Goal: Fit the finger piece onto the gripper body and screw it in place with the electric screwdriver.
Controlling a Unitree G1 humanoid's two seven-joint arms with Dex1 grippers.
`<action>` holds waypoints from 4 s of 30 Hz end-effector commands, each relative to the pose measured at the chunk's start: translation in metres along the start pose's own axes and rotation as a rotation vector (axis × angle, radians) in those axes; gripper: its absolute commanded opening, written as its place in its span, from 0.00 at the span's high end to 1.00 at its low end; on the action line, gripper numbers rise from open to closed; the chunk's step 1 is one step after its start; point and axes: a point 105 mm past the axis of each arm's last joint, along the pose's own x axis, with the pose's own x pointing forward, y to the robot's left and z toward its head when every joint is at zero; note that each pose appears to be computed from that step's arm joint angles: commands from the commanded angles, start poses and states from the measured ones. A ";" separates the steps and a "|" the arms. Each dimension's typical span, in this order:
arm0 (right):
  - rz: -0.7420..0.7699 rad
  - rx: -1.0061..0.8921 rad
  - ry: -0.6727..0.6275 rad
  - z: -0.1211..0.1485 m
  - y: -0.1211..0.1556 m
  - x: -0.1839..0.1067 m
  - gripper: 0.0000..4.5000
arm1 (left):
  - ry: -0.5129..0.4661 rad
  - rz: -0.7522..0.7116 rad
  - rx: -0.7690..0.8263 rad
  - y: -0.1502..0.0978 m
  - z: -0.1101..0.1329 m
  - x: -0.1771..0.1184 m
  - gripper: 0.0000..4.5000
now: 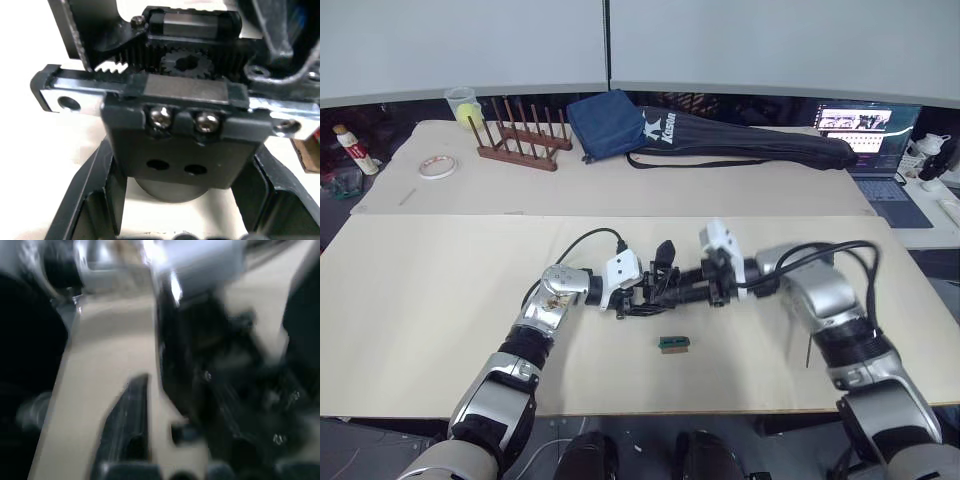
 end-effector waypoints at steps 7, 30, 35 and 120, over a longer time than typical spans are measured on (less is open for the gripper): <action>-0.092 -0.117 -0.057 0.044 0.000 -0.027 0.40 | -0.031 -0.015 0.017 -0.005 0.006 0.006 0.49; -0.685 0.246 0.322 0.049 0.006 -0.160 0.01 | 0.019 -0.040 -0.015 -0.024 0.024 -0.085 0.00; -0.960 0.590 0.388 0.022 0.004 -0.211 0.01 | -0.021 -0.110 -0.027 -0.051 0.076 -0.117 0.00; -0.666 -0.111 -0.436 0.083 0.021 -0.149 0.57 | -0.080 -0.212 -0.052 -0.081 0.089 -0.092 0.00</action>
